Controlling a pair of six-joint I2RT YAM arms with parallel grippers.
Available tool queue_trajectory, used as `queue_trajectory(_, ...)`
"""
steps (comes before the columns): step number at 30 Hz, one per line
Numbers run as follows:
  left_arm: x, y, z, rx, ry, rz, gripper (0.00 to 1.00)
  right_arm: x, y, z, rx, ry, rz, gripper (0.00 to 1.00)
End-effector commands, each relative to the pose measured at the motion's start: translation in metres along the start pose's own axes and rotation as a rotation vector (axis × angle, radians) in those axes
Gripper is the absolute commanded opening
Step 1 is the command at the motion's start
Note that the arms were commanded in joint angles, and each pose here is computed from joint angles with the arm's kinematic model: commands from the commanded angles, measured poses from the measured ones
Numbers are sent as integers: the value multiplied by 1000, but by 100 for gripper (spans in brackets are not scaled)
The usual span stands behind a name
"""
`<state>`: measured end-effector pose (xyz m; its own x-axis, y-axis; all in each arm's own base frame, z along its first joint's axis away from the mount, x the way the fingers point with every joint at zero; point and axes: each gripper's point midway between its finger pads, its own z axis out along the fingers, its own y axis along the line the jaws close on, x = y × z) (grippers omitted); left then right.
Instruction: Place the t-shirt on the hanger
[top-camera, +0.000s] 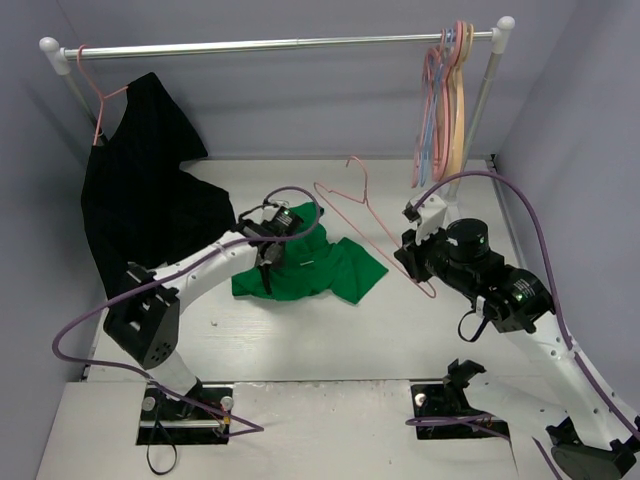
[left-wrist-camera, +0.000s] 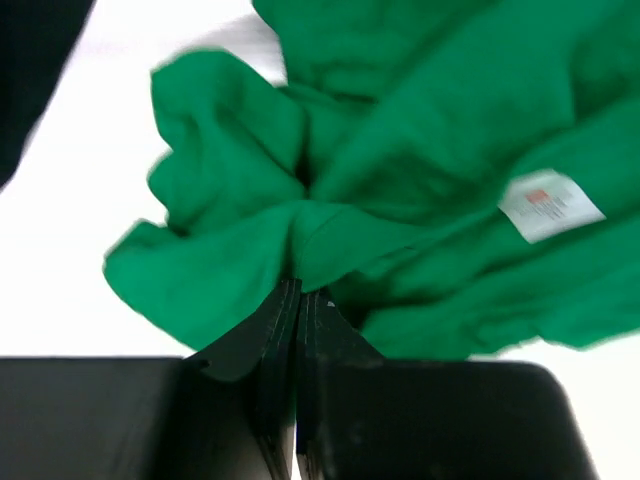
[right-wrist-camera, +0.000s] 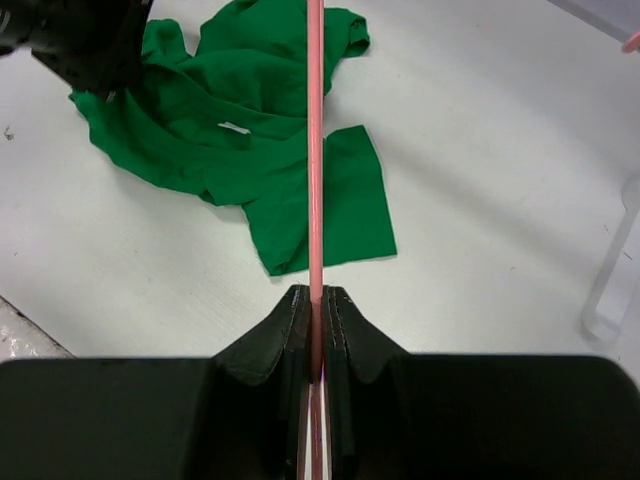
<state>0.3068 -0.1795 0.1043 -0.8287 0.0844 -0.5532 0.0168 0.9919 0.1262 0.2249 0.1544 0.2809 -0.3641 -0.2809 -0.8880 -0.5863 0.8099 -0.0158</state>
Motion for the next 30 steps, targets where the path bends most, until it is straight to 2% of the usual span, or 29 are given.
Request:
queue_trajectory(1, -50, 14, -3, 80, -90, -48, 0, -18, 5, 5, -38, -64, -21, 0)
queue_trajectory(6, -97, 31, -11, 171, -141, 3, 0, -17, 22, 7, -139, -71, -43, 0)
queue_trajectory(7, -118, 33, -22, 192, -182, 24, 0, -18, 24, 7, -148, -73, -48, 0)
queue_trajectory(9, -130, 40, -25, 210, -173, 44, 0, -17, 27, 10, -168, -72, -57, 0)
queue_trajectory(10, -148, 42, -37, 222, -217, 67, 0, -17, 32, 10, -197, -73, -58, 0)
queue_trajectory(14, -167, 41, -56, 262, -258, 124, 0, -19, 42, 19, -256, -78, -63, 0)
queue_trajectory(21, -166, 28, -85, 378, -298, 127, 0, -19, 49, 34, -302, -97, -75, 0)
queue_trajectory(30, -161, 37, -83, 326, -268, 84, 0, -22, 55, 35, -338, -110, -61, 0)
